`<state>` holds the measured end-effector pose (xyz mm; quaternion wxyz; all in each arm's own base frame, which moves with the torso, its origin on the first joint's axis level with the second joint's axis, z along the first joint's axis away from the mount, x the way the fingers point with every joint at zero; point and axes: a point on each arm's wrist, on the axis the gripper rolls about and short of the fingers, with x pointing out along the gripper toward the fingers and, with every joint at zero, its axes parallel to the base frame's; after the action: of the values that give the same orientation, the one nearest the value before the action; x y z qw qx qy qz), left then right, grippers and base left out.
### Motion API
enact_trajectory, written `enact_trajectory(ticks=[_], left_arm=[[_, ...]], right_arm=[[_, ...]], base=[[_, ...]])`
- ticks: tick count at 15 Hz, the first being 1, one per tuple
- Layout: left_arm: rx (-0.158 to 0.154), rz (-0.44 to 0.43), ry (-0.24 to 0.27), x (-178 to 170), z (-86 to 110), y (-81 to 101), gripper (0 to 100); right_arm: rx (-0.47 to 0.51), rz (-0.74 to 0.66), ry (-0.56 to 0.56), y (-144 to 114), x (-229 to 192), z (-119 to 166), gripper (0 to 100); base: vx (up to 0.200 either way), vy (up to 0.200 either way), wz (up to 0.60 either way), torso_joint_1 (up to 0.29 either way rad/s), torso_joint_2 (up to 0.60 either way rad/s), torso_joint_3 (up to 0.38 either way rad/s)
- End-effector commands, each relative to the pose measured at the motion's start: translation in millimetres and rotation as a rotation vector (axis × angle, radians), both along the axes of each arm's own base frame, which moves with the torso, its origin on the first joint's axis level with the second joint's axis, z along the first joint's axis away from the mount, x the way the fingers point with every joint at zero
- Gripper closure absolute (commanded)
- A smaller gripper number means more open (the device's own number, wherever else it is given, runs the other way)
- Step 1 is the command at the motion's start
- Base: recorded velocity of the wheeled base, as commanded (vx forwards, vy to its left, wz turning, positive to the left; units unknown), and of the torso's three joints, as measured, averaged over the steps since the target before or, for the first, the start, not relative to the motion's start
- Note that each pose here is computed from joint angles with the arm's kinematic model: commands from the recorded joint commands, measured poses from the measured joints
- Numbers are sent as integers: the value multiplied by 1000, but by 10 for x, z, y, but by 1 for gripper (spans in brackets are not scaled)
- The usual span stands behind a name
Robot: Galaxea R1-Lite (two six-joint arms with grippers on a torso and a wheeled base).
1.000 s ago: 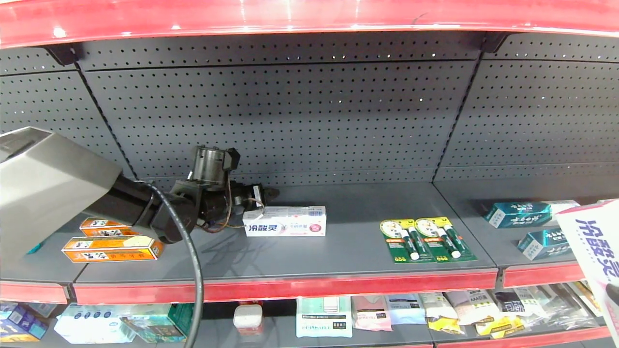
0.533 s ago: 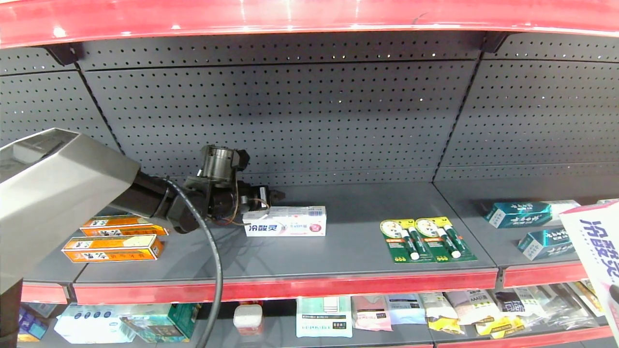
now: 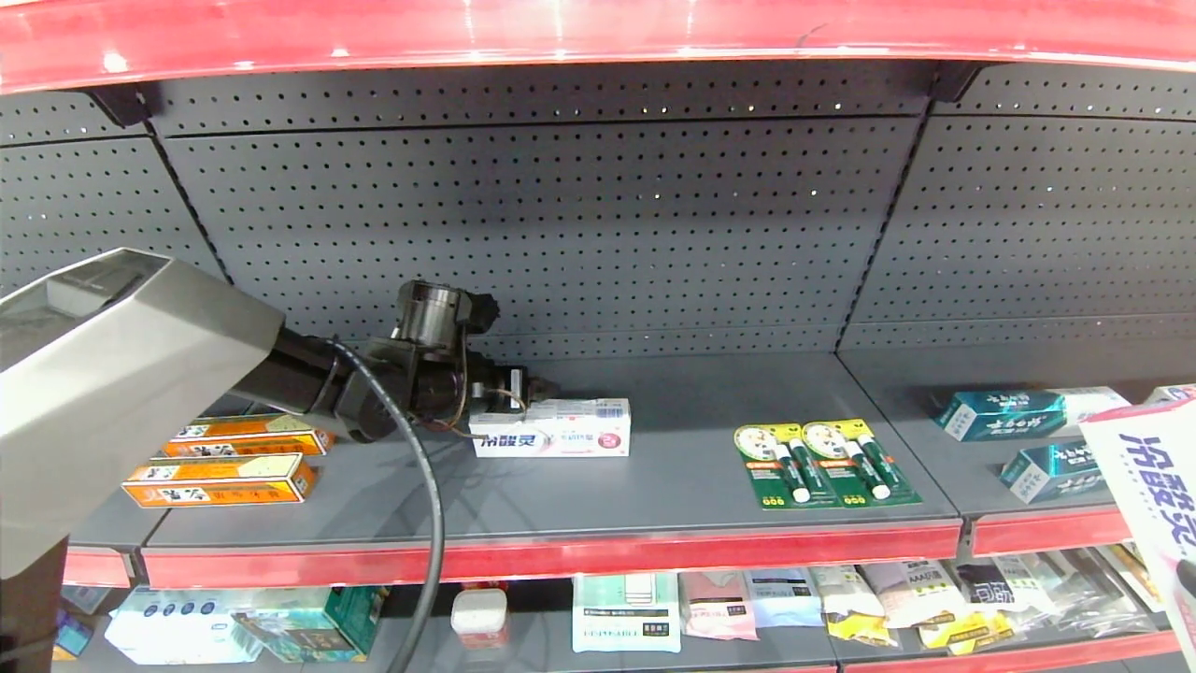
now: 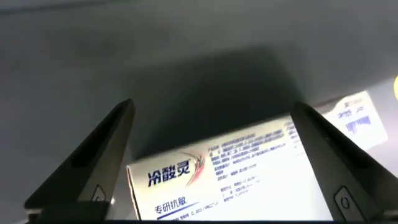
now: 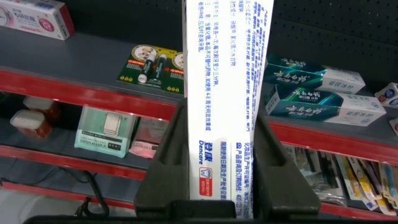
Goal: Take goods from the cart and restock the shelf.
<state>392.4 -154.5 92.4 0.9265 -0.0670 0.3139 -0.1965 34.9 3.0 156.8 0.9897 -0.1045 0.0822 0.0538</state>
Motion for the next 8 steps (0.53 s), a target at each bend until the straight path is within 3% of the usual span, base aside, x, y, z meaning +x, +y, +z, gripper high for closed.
enact_trajectory(ticks=[1,3,8], left_arm=[[-2,-14,-4,24,-12,-62,0],[-13,-31,-22,75,27,-176,0],[-11,-35,-27,142,26,-212,0]], right_arm=[[0,0,0,0,0,-1,100],[0,0,0,0,0,-1,100],[-1,-2,3,-1,-7,-24,100]], base=[[0,0,0,0,0,0],[0,0,0,0,0,0],[0,0,0,0,0,0]])
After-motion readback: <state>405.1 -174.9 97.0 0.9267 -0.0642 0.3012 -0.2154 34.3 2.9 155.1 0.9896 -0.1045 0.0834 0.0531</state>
